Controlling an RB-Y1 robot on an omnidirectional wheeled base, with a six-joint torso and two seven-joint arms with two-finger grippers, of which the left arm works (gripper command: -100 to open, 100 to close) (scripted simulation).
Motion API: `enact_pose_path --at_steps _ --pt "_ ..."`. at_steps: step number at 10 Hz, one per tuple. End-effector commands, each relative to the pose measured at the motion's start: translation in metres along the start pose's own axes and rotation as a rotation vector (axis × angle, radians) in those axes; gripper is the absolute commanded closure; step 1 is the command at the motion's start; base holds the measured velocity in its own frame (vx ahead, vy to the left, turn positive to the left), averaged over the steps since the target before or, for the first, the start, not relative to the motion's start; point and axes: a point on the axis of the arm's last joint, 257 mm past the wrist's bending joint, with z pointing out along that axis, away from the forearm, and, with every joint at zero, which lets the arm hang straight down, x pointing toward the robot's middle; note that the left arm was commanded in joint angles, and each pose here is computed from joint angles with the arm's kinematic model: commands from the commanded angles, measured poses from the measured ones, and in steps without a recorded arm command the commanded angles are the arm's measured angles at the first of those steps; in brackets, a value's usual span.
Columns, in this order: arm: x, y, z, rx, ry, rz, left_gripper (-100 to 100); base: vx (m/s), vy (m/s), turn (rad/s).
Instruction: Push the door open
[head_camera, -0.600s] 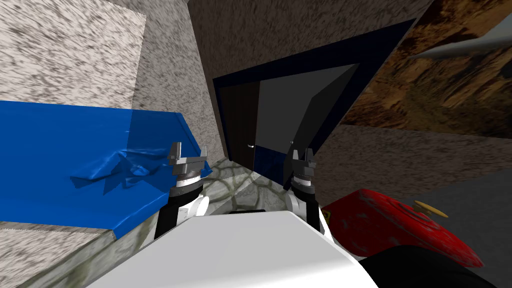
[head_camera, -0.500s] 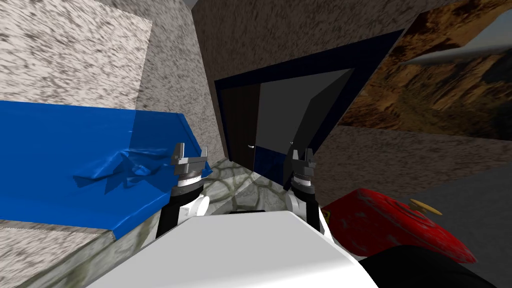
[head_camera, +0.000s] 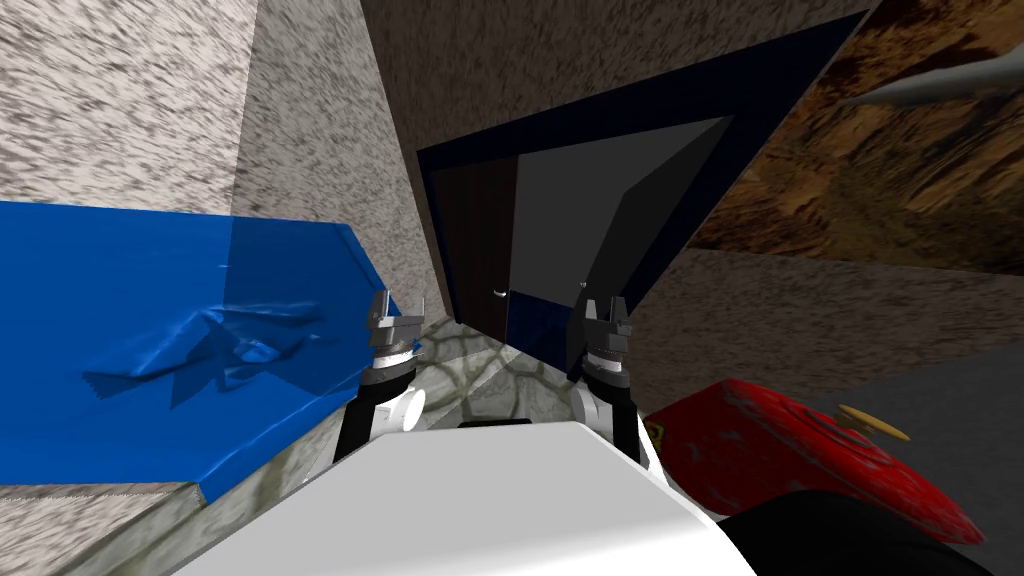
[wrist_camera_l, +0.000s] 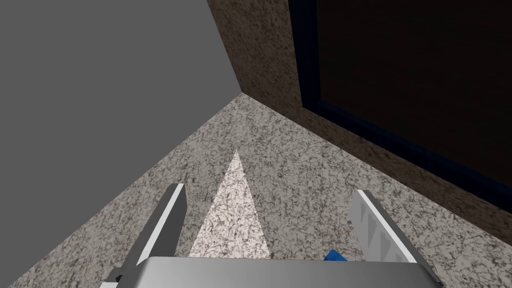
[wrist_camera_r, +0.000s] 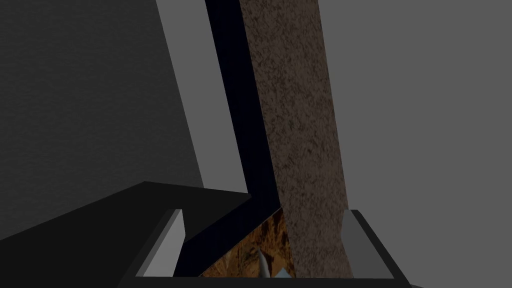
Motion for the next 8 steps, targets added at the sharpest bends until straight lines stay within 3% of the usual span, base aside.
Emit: enact_pose_path --at_steps 1,8 --pt "0.0 0.012 -0.0029 -0.02 0.007 -0.001 -100 0.065 0.015 -0.051" --pt "0.007 0.077 -0.0182 -0.121 0.041 -0.003 -100 0.085 0.025 -0.05"
